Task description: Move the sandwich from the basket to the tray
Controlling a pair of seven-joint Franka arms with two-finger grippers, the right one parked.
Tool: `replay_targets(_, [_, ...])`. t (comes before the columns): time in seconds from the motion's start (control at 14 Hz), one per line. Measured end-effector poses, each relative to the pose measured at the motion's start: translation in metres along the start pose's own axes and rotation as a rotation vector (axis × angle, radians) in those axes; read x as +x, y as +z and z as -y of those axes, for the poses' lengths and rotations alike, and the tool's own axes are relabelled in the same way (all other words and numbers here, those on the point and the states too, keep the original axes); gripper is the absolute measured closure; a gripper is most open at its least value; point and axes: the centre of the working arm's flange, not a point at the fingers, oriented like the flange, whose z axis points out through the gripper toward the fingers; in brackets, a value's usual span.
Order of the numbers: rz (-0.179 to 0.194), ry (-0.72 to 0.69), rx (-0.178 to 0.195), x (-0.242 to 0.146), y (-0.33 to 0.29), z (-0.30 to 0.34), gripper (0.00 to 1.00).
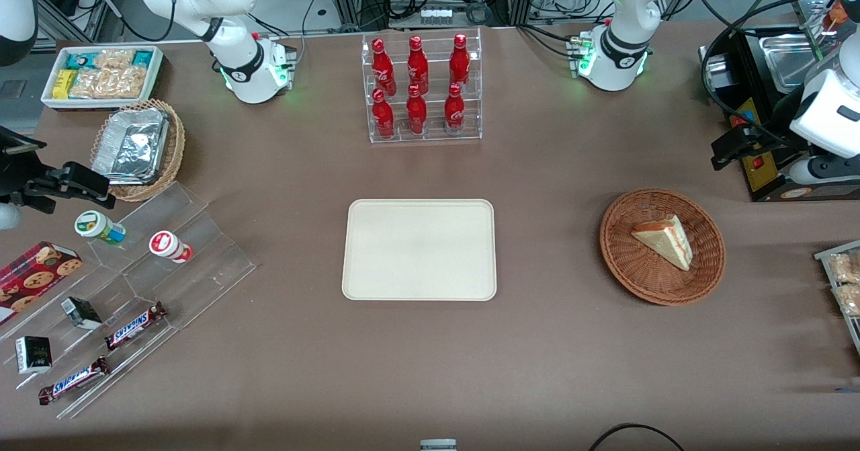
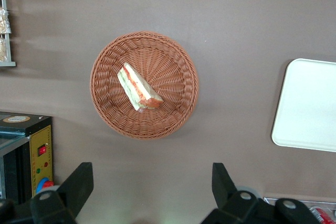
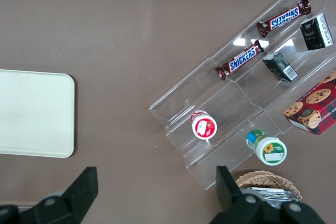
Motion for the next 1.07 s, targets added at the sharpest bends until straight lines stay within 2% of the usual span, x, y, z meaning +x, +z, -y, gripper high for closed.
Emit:
replay_targets(0.57, [0.013,-0.028,0.002,0.005,0.007,0.006,0.00])
replay_targets(0.71, [0.037,-0.107,0.005,0.013,0.020,0.022,0.00])
replay_targets(1.07, [0.132,-0.231,0.022,0.031,0.085,0.056,0.00])
